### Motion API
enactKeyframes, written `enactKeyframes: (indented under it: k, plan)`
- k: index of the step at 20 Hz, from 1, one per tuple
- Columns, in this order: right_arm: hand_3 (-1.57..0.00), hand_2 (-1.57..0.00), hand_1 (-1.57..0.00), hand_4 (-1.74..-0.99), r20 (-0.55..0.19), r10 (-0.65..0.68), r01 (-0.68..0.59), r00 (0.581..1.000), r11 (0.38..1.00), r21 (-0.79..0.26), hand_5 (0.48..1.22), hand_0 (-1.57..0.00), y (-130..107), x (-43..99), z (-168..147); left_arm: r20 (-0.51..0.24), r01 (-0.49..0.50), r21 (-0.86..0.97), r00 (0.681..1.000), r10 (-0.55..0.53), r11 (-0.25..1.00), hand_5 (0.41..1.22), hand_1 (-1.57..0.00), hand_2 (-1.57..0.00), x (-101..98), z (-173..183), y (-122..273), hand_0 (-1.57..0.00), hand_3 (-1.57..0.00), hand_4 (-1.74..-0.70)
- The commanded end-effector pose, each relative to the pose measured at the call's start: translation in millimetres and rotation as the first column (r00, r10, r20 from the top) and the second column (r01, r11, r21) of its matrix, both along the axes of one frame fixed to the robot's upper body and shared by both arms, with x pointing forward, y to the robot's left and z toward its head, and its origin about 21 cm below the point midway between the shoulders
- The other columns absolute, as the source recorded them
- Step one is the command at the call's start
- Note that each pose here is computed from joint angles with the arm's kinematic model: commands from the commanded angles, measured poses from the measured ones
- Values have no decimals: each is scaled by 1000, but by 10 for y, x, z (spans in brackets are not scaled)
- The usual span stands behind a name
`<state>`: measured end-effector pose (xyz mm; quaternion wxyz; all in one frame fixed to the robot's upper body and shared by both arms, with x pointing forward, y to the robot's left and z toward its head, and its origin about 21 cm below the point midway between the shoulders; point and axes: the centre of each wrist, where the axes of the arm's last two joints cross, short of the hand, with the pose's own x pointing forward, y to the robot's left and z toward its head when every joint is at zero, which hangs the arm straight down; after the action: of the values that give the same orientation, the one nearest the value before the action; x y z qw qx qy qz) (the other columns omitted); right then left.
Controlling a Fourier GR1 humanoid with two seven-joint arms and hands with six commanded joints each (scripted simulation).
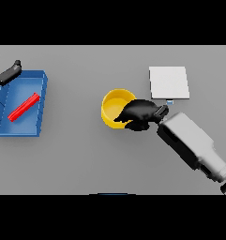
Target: Pick up the red beaker and tilt it to pour out 1 green nut into yellow bowl. Pick up the yellow bowl and place it on the metallic measuring scale.
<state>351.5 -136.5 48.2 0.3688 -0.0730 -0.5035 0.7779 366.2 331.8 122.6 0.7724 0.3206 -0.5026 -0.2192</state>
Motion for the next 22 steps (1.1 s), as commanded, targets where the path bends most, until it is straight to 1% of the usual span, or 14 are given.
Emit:
enactKeyframes:
  k: [1, 2, 3, 4, 6, 8, 10, 12, 13, 15, 17, 18, 21, 22]
  plan:
    - [-1126, -1365, -1370, -1673, 4, -16, 16, 1000, 1000, -7, 1191, -1405, 24, -12, 15, -1, -6, -4, 1000, 6, 1000, 730, 1, 1, -2, -18, 7, 1, 1, -791]
    - [-1153, -1406, -1411, -1683, -2, -14, 14, 1000, 1000, -3, 1197, -1438, 3, -25, 19, 3, 2, -6, 1000, -2, 1000, 727, 1, 1, -32, -27, 23, 1, 1, -790]
    - [-1212, -1439, -1443, -1692, 6, -16, 16, 1000, 1000, 0, 1202, -1465, -17, 1, 74, 4, 3, -3, 1000, -3, 1000, 725, 1, 1, -44, -17, 9, 1, 1, -788]
    - [-1260, -1466, -1468, -1699, 15, -20, 20, 1000, 1000, 2, 1206, -1486, 12, -21, 111, -5, -5, 1, 1000, 5, 1000, 724, 1, 1, -13, 2, -10, 1, 1, -785]
    - [-1350, -1504, -1505, -1711, 6, -12, 12, 1000, 1000, 19, 1211, -1517, -45, -24, 213, 3, 0, 2, 1000, 0, 1000, 727, 1, 1, -35, -21, 25, 1, 1, -783]
    - [-1356, -1528, -1529, -1717, 21, -30, 30, 999, 999, 26, 1215, -1536, -61, 35, 369, 7, -14, 10, 1000, 14, 1000, 729, 1, 1, 6, 18, 36, 1, 1, -785]
    - [-1325, -1543, -1544, -1721, 41, -32, 31, 999, 999, 15, 1217, -1549, -122, 48, 482, 10, -8, 12, 1000, 8, 1000, 733, 1, 1, -9, 26, 53, 1, 1, -788]
    - [-1309, -1553, -1554, -1722, 45, -57, 57, 997, 998, 2, 1218, -1557, -109, 64, 547, 11, 0, -5, 1000, 0, 1000, 737, 1, 1, -19, 28, 43, 1, 1, -797]
    - [-1361, -1556, -1546, -1724, 44, -61, 61, 997, 998, 1, 1218, -1560, -90, 68, 566, 16, 0, -4, 1000, 0, 1000, 737, 1, 1, -32, 21, 31, 1, 1, -798]
    - [-1319, -1561, -1555, -1723, 46, -71, 70, 996, 997, 8, 1218, -1564, -65, 93, 591, 28, 3, 4, 1000, -3, 1000, 741, 1, 1, -14, 45, 62, 1, 1, -799]
    - [-1269, -1565, -1561, -1723, 71, -111, 111, 991, 994, 10, 1219, -1566, -165, 137, 692, 26, 1, 11, 1000, -2, 1000, 747, 1, 1, 1, 83, 60, 1, 1, -795]
    - [-1279, -1566, -1535, -1723, 91, -125, 125, 988, 992, 7, 1220, -1471, -201, 154, 728, 18, -4, 15, 1000, 4, 1000, 748, 1, 1, 13, 64, 61, 1, 1, -794]
    - [-1341, -1568, -1552, -1724, 131, -205, 210, 970, 978, -20, 1220, -1519, -336, 273, 813, 24, 3, 8, 1000, -3, 1000, 754, 1, 1, 10, 71, 39, 1, 1, -788]
    - [-1383, -1569, -1556, -1725, 142, -208, 213, 968, 977, -19, 1220, -1529, -412, 303, 832, 24, 4, -3, 1000, -4, 1000, 754, 1, 1, 1, 58, 69, 1, 1, -792]
